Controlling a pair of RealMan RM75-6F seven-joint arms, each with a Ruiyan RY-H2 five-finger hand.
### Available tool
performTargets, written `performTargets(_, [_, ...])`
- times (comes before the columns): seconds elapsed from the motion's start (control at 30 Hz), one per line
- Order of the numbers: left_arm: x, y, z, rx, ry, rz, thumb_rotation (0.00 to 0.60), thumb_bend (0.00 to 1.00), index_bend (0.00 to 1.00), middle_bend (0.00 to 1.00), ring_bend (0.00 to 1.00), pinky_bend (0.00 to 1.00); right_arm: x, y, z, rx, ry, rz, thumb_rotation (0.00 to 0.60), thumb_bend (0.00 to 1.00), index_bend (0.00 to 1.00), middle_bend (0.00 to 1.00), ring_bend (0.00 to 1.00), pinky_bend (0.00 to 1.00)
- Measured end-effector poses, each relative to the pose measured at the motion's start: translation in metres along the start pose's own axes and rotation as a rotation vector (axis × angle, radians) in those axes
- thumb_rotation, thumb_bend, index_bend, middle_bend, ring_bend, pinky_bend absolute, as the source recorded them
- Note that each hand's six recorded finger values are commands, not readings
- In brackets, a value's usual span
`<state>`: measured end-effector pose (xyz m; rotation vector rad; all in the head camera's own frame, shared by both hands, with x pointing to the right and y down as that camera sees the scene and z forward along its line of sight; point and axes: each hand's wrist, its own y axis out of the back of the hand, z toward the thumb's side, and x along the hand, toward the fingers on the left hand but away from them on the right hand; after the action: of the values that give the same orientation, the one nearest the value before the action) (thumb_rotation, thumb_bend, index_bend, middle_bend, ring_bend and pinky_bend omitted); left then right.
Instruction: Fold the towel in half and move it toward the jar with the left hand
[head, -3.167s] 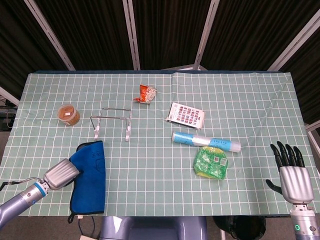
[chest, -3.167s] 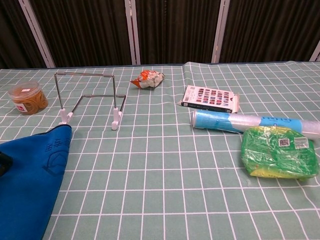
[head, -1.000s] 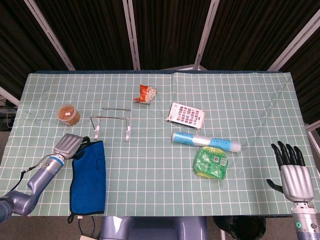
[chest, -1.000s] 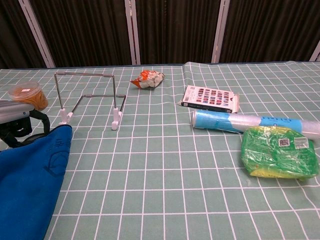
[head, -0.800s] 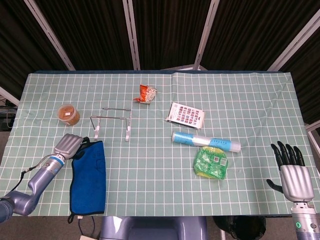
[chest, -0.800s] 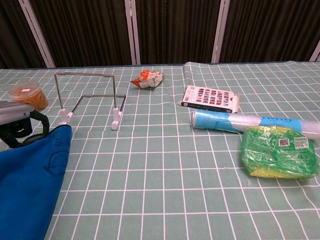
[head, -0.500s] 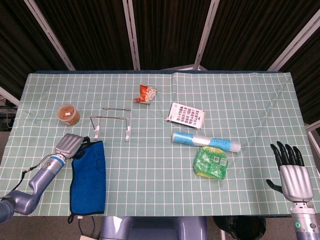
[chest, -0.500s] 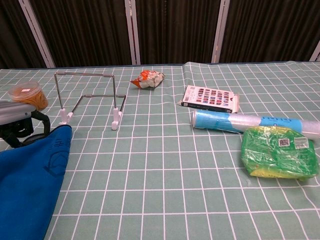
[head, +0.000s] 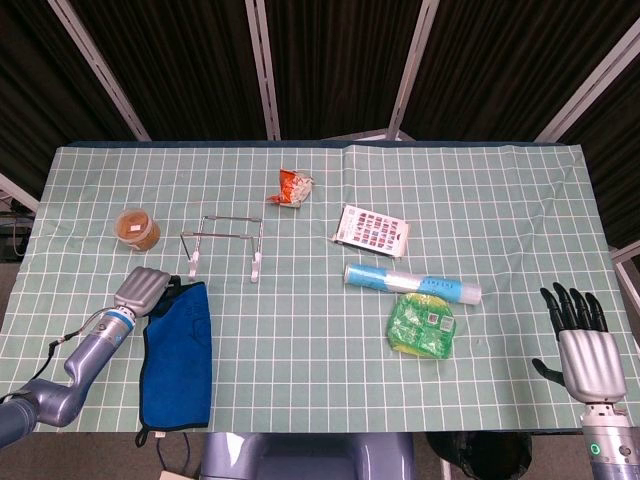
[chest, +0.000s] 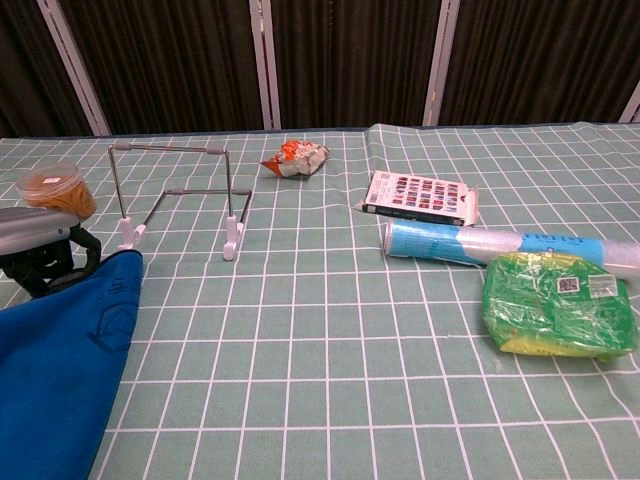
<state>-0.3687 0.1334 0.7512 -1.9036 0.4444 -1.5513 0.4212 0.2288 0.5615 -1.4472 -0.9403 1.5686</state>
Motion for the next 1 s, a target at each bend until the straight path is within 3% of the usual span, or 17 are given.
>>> performTargets(0.33, [0.000,0.005,-0.001,0.000,-0.001,0.007,0.600,0.57,0.58,0.90,0.89,1.00,0.000,0.000,0.000,0.000,0.002,0.001,0.600,0.00,0.00,0.00,0.00,0.00])
performTargets(0.77, [0.003,0.015,-0.004,0.032,0.010,0.036,0.600,0.57,0.58,0.90,0.89,1.00,0.000,-0.001,0.001,0.001,0.002,0.006,0.600,0.00,0.00,0.00,0.00,0.00])
performTargets(0.9, [0.007,0.016,-0.005,0.030,0.019,0.051,0.600,0.57,0.43,0.90,0.89,1.00,0.000,-0.002,0.001,0.003,0.001,0.008,0.600,0.00,0.00,0.00,0.00,0.00])
performTargets(1.0, [0.008,0.016,-0.004,0.017,0.016,0.062,0.600,0.47,0.29,0.90,0.89,1.00,-0.001,-0.003,0.001,0.004,0.000,0.011,0.600,0.00,0.00,0.00,0.00,0.00])
